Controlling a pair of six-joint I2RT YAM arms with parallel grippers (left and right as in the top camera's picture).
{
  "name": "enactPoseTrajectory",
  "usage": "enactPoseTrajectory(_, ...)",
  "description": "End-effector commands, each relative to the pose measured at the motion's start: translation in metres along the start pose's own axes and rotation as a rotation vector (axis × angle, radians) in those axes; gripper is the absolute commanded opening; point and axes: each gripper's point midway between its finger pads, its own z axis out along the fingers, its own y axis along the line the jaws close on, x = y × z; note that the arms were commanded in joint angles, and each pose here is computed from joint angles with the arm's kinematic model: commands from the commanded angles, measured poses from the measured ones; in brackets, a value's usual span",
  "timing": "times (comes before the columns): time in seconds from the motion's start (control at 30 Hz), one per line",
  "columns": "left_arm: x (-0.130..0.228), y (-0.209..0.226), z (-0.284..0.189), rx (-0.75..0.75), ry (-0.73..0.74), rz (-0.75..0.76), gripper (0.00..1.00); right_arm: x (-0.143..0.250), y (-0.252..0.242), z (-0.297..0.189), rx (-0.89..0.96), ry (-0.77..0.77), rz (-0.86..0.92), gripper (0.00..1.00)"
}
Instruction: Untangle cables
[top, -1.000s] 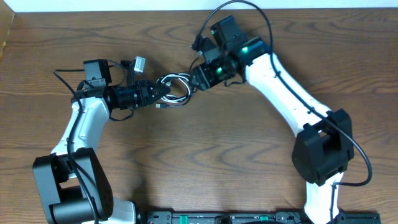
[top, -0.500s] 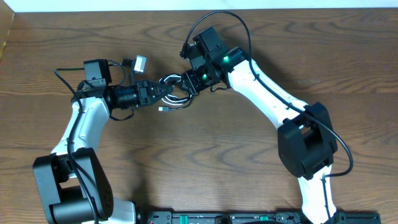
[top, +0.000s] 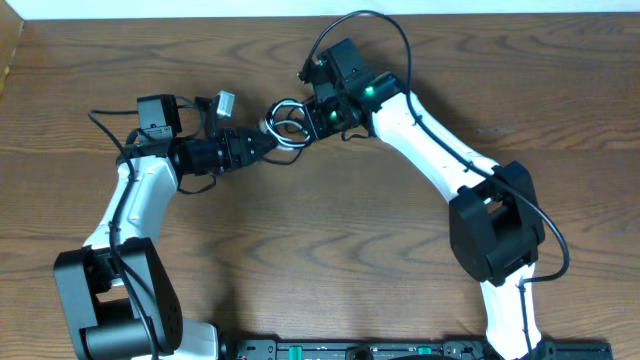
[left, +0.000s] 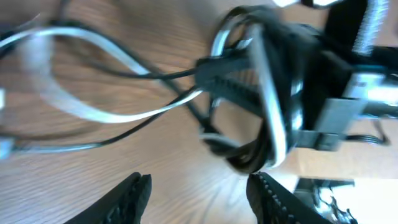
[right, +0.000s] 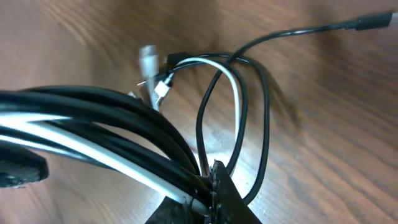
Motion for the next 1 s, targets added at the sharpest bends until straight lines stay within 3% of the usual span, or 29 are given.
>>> enactPoseTrajectory(0.0, -0.003, 0.021, -0.002, -0.129, -0.024, -0.088, 0.54, -0.002, -0.003, 0.006, 0.018, -0.013, 0.057, 0.01)
enactPoseTrajectory(0.2, 0.0, 0.016, 0.004, -0.121, -0.01, -0.073, 0.55, -0.018, -0.023, -0.011, 0.223, -0.101, 0.082, 0.01)
enactPoseTrajectory(0.33, 0.001, 0.012, 0.008, -0.115, -0.003, -0.061, 0.46, -0.027, -0.039, -0.047, 0.496, -0.192, 0.047, 0.01)
enactPoseTrajectory(0.47, 0.001, 0.008, 0.013, -0.107, 0.003, -0.039, 0.45, -0.027, -0.036, -0.07, 0.694, -0.248, -0.007, 0.01)
enactPoseTrajectory(0.6, 0.004, 0.001, 0.021, -0.097, 0.018, -0.012, 0.45, -0.021, -0.017, -0.066, 0.707, -0.247, -0.05, 0.01)
enactPoseTrajectory(0.73, 0.005, 0.006, 0.027, -0.155, 0.023, 0.005, 0.45, -0.02, 0.008, -0.053, 0.609, -0.252, -0.054, 0.01)
enactPoseTrajectory(0.97, 0.007, 0.003, 0.03, -0.153, 0.03, 0.017, 0.42, -0.018, 0.013, -0.049, 0.574, -0.247, -0.032, 0.01)
